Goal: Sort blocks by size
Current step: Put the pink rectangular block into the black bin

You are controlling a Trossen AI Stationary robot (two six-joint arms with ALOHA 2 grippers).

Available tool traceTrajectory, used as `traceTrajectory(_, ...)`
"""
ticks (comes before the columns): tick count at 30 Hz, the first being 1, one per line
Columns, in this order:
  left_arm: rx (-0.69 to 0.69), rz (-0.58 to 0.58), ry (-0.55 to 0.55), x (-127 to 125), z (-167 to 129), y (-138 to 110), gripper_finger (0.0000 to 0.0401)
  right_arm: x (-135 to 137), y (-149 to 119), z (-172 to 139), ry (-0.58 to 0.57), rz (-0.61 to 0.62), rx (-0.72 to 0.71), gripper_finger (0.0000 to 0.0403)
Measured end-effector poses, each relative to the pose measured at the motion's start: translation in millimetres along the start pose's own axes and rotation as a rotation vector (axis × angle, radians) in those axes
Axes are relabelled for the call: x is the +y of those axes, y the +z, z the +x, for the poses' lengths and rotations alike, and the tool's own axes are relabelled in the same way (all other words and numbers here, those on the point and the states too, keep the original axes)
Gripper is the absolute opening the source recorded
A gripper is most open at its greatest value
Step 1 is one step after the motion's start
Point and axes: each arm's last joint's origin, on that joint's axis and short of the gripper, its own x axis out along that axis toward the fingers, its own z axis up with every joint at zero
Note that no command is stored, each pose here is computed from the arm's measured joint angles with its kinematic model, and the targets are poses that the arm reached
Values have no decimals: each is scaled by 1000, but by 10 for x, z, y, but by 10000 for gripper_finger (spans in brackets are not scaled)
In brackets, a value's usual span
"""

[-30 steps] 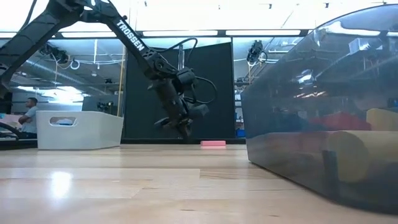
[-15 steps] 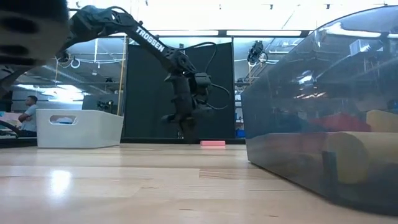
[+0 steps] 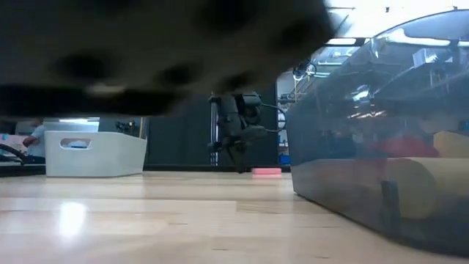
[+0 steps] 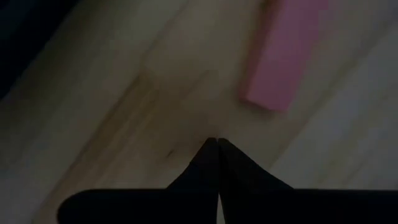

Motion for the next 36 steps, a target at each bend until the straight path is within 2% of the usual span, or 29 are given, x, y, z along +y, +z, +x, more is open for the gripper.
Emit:
traceTrajectory(4,-51,131,-102,-59,-46,68,1,25,5,-3,8,-3,0,187)
traceTrajectory(8,-108,175,-195,-112,-159,148,1,26,-4,-3,0,-4,11,187)
traceTrajectory(9,-115,169,-171,-123,-187,158,1,23,-5,-3,-9,-3,14,187)
traceTrajectory(13,-59,112,37,-93,-244,103,1,21,-17,-3,-17,-4,28,187)
traceTrajectory(16,-30,101,106,-55,-245,74,1,24,-17,-4,-16,-5,28,187)
traceTrajectory(18,-32,97,114,-40,-234,75,1,23,-12,-3,-18,-4,23,187)
traceTrajectory(23,-67,74,44,-56,-167,118,1,21,-5,-3,-21,-4,16,187)
traceTrajectory(28,-97,-4,-5,-53,-186,152,1,17,10,-3,-25,-1,1,187)
traceTrajectory(32,-103,-4,-30,-47,-196,162,1,11,-8,-4,-55,21,24,187)
traceTrajectory(36,-161,46,-144,-137,-448,186,1,-10,-129,36,-106,8,138,187)
